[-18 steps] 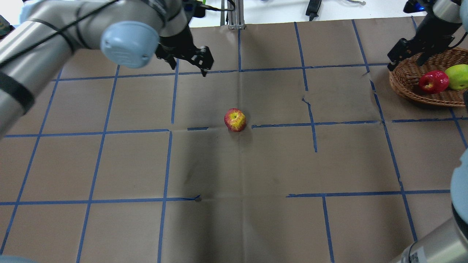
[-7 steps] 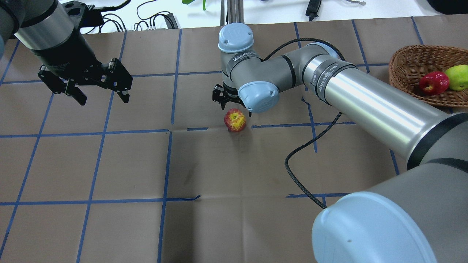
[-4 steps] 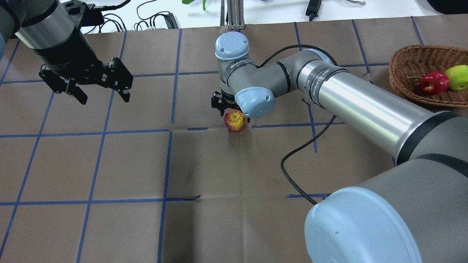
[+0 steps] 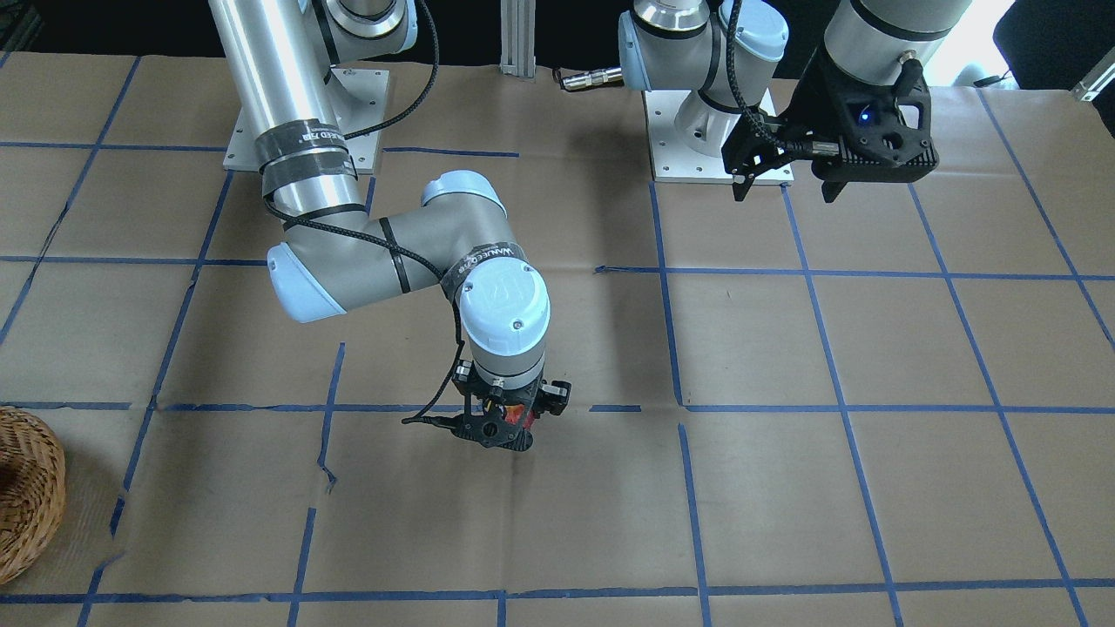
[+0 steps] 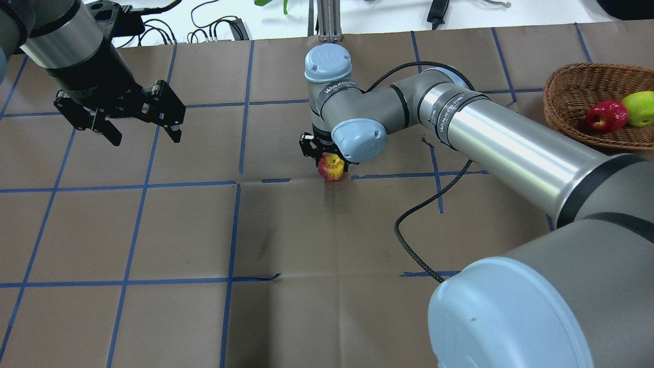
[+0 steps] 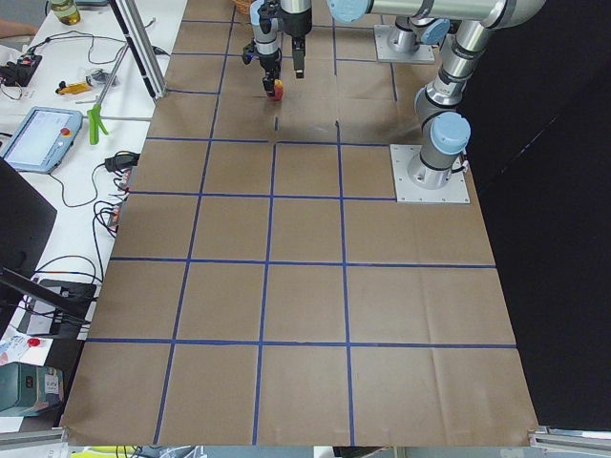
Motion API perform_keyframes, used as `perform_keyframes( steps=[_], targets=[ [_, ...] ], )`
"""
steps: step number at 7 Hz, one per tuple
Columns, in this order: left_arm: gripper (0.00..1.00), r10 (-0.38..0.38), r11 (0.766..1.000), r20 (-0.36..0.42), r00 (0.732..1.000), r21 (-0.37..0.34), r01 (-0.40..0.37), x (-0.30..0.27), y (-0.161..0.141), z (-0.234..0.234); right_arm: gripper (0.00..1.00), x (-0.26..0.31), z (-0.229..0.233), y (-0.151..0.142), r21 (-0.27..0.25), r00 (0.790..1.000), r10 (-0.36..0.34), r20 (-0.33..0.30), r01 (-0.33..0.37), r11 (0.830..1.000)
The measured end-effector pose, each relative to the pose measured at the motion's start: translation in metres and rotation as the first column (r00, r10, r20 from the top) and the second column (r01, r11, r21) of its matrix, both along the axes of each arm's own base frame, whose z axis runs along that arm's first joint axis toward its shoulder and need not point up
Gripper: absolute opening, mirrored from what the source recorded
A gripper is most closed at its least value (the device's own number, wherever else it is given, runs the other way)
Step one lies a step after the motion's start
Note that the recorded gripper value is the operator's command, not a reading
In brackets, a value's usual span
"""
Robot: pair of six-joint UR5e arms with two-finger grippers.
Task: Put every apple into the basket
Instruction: 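Carry the red-yellow apple into the basket and open the right gripper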
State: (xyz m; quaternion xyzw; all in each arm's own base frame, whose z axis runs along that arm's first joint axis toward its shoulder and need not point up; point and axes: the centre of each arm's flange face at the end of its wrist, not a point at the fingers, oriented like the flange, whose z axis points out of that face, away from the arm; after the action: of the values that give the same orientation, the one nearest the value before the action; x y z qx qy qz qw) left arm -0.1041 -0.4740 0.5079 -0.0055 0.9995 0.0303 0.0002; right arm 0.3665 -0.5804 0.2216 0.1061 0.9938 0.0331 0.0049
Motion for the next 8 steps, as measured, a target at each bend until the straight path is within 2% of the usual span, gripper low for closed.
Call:
perform_keyframes(
  steps=[1, 2, 4, 5, 6, 8],
  targets=[
    [0.98, 0.000, 1.000, 0.001, 1.000, -0.004, 0.000, 0.000, 0.000, 0.000, 0.09, -0.023, 0.024, -0.006, -0.003, 1.000, 0.022, 0.000, -0.022, 1.000],
    [0.98, 0.000, 1.000, 0.001, 1.000, -0.008, 0.000, 0.000, -0.001, 0.001, 0.08, -0.074, 0.055, -0.018, 0.004, 0.999, 0.050, -0.002, -0.050, 0.999],
    [0.98, 0.001, 1.000, 0.002, 1.000, -0.010, -0.001, 0.001, -0.001, 0.001, 0.07, -0.229, 0.104, -0.046, 0.012, 0.986, 0.164, 0.000, -0.164, 0.986],
    [0.98, 0.001, 1.000, 0.002, 1.000, -0.010, -0.001, 0.001, -0.001, 0.001, 0.07, -0.309, 0.114, -0.055, 0.004, 0.969, 0.246, -0.003, -0.246, 0.969],
    [0.98, 0.001, 1.000, 0.002, 1.000, -0.010, -0.001, 0.001, -0.001, 0.001, 0.07, -0.385, 0.117, -0.059, -0.008, 0.939, 0.344, -0.006, -0.344, 0.939],
    [0.98, 0.001, 1.000, 0.002, 1.000, -0.010, -0.001, 0.001, -0.001, 0.001, 0.08, -0.512, 0.098, -0.064, -0.052, 0.864, 0.501, -0.042, -0.503, 0.863]
  ],
)
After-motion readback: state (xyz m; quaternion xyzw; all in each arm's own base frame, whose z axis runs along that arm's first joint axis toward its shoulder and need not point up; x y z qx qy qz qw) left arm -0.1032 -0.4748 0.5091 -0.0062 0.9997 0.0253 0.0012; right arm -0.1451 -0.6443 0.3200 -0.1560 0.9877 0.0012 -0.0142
